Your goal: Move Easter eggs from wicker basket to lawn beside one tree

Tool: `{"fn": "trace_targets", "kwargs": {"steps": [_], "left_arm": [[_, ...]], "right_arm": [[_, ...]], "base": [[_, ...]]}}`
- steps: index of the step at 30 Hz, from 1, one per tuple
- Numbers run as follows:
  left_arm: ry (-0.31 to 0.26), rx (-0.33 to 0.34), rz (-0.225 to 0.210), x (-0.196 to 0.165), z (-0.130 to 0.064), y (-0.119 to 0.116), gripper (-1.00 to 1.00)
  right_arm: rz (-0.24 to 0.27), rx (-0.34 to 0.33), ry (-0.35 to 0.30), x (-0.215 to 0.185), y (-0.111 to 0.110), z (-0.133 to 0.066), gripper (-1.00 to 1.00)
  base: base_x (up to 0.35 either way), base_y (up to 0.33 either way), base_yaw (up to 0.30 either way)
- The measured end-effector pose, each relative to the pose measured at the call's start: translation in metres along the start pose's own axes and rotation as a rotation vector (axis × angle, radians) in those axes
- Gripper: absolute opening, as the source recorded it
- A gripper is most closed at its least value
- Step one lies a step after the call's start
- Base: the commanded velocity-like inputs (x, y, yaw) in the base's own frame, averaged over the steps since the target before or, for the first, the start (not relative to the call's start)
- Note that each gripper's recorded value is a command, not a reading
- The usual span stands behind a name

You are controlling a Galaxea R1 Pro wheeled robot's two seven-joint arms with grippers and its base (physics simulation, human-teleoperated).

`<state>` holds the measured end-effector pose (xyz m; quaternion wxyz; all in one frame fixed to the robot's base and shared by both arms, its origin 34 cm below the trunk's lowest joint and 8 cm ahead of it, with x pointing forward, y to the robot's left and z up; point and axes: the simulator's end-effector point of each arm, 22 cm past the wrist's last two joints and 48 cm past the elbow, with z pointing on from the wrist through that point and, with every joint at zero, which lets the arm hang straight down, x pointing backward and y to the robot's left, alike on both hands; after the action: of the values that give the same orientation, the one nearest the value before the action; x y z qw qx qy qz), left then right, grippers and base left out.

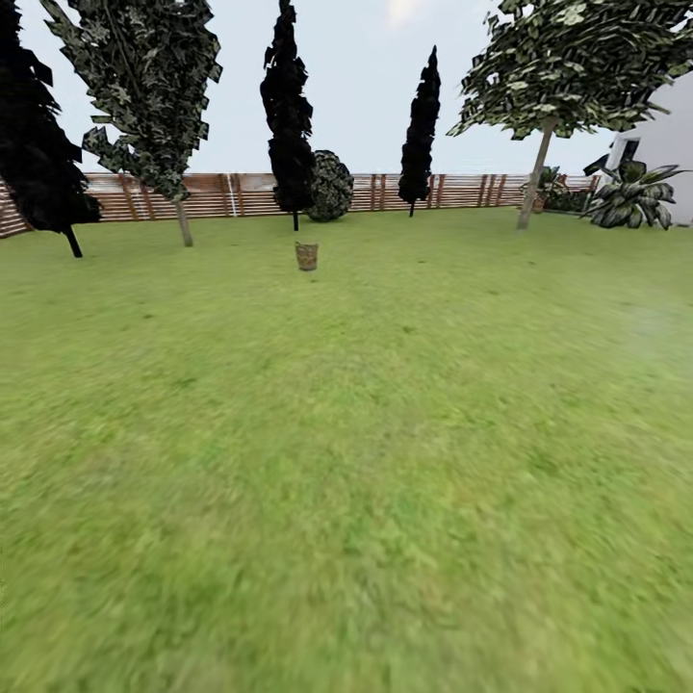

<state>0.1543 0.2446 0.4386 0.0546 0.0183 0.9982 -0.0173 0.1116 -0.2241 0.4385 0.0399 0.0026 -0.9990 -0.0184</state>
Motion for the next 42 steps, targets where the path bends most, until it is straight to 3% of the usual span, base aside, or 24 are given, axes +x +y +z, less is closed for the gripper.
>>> {"fn": "trace_targets", "kwargs": {"steps": [42], "left_arm": [[0.000,0.000,0.000,-0.0002,0.0000,0.0000,1.00]], "right_arm": [[-0.001,0.000,0.000,0.0000,0.0002,0.0000,1.00]], "base": [[0.339,0.002,0.012]]}}
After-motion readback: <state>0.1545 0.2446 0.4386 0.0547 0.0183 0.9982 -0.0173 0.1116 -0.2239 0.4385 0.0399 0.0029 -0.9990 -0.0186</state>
